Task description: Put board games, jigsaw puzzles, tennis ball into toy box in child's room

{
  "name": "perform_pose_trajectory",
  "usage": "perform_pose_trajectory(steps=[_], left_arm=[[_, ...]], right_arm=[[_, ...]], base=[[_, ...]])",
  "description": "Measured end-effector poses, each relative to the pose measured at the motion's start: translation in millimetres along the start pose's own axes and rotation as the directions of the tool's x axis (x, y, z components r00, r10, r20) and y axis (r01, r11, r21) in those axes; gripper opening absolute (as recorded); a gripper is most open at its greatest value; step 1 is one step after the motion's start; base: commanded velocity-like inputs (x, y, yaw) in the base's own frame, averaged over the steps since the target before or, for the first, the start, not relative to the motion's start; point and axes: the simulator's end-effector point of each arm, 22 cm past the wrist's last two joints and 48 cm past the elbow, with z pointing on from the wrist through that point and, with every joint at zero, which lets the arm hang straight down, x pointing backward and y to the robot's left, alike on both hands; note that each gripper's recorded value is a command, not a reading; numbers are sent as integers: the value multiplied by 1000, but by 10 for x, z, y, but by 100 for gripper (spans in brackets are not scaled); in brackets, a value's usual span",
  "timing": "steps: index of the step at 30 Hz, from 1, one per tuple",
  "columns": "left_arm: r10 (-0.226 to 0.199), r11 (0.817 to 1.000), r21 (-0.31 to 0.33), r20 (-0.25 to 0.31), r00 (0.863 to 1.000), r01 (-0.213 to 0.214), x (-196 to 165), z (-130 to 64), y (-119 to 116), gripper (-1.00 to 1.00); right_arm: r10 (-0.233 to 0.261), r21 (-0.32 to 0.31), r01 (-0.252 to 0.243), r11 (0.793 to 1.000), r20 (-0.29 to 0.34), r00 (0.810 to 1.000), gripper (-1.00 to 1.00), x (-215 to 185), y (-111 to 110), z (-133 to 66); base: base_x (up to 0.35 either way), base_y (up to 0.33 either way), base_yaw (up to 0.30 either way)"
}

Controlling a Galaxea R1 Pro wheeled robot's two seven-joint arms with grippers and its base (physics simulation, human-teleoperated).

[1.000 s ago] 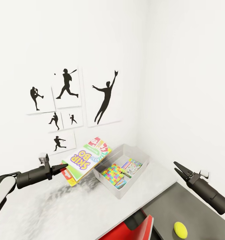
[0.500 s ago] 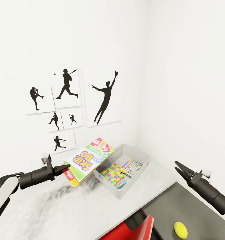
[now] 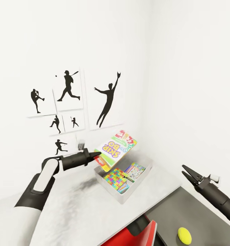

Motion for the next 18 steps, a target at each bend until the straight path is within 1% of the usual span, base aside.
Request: perform_pose_trajectory(steps=[1, 2, 5, 9, 10, 13, 16, 18], left_arm=[[-15, 1000, 16, -1, 1000, 15, -1, 42, -52, -100], [-29, 999, 13, -7, 1000, 29, 10, 130, -60, -100], [-63, 998, -24, -30, 998, 62, 48, 373, -7, -100], [-87, 994, -71, -72, 994, 82, 136, 640, 27, -100], [-90, 993, -80, -78, 993, 84, 157, 668, 48, -100], [-129, 984, -136, -95, 987, 116, 238, 813, 214, -100], [-170, 971, -186, -81, 982, 153, 245, 929, 404, -100], [-170, 963, -224, -71, 983, 150, 258, 972, 526, -100]], right_arm=[[0, 0, 0, 1000, 2, 1000, 100, -8, 1, -6], [-1, 2, 1, 1000, 5, 1000, 100, -19, -3, -14], [-2, 5, 2, 1000, 11, 1000, 100, -42, -13, -29], [-3, 7, 3, 1000, 14, 1000, 100, -54, -16, -38], [-3, 7, 3, 1000, 15, 1000, 100, -55, -17, -39], [-3, 7, 3, 1000, 16, 1000, 100, -59, -19, -41], [-3, 8, 3, 1000, 16, 1000, 100, -60, -19, -42], [-3, 8, 3, 1000, 17, 1000, 100, -64, -20, -45]], base=[[0, 0, 0], [0, 0, 0], [0, 0, 0], [0, 0, 0], [0, 0, 0], [0, 0, 0], [0, 0, 0], [0, 0, 0]])
